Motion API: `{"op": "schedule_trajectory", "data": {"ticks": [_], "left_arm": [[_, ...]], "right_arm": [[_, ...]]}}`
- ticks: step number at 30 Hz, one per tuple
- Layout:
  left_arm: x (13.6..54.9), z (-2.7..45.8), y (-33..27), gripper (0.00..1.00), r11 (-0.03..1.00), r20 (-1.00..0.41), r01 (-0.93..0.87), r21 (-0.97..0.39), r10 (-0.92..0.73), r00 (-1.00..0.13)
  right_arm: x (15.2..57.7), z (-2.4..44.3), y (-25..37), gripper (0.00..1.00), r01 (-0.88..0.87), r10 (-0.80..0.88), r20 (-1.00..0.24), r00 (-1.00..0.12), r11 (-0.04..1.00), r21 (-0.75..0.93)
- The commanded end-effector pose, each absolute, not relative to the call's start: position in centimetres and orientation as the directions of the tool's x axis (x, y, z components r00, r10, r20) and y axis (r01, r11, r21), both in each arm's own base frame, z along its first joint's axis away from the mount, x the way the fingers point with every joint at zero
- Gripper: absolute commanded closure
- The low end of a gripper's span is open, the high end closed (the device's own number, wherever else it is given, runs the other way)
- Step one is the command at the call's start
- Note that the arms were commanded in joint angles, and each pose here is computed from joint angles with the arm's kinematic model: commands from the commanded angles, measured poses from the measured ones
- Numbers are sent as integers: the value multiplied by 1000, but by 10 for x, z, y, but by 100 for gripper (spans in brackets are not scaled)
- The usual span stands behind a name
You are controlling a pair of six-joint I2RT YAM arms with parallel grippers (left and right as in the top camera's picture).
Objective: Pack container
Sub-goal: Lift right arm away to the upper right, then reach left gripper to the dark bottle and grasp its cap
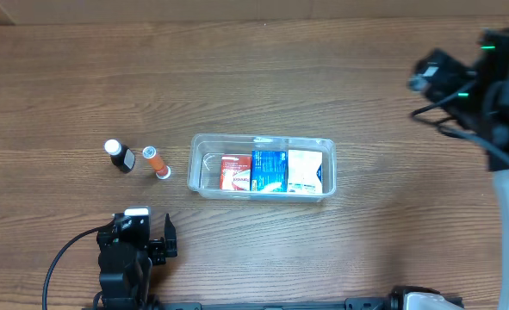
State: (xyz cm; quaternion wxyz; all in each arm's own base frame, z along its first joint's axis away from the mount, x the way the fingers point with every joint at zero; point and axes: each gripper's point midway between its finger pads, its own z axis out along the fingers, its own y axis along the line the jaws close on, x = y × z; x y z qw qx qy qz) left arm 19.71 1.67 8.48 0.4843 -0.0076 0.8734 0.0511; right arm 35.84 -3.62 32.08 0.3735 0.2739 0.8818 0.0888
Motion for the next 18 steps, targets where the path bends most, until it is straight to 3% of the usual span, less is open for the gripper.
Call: {"op": "schedule_trajectory", "data": {"ticks": [1,15,18], "left_arm": [[198,85,16,0,995,-850,-50,92,52,-525],[202,93,18,0,991,-865,-46,125,86,-495],[215,119,-18,0,994,-924,100,-43,-2,-382]], "right_arm": [[353,316,-53,0,405,560,-578,-593,828,388],[351,316,-61,0,426,575,-575,-582,818,387],[351,316,-61,0,426,575,-575,-582,818,387]]}}
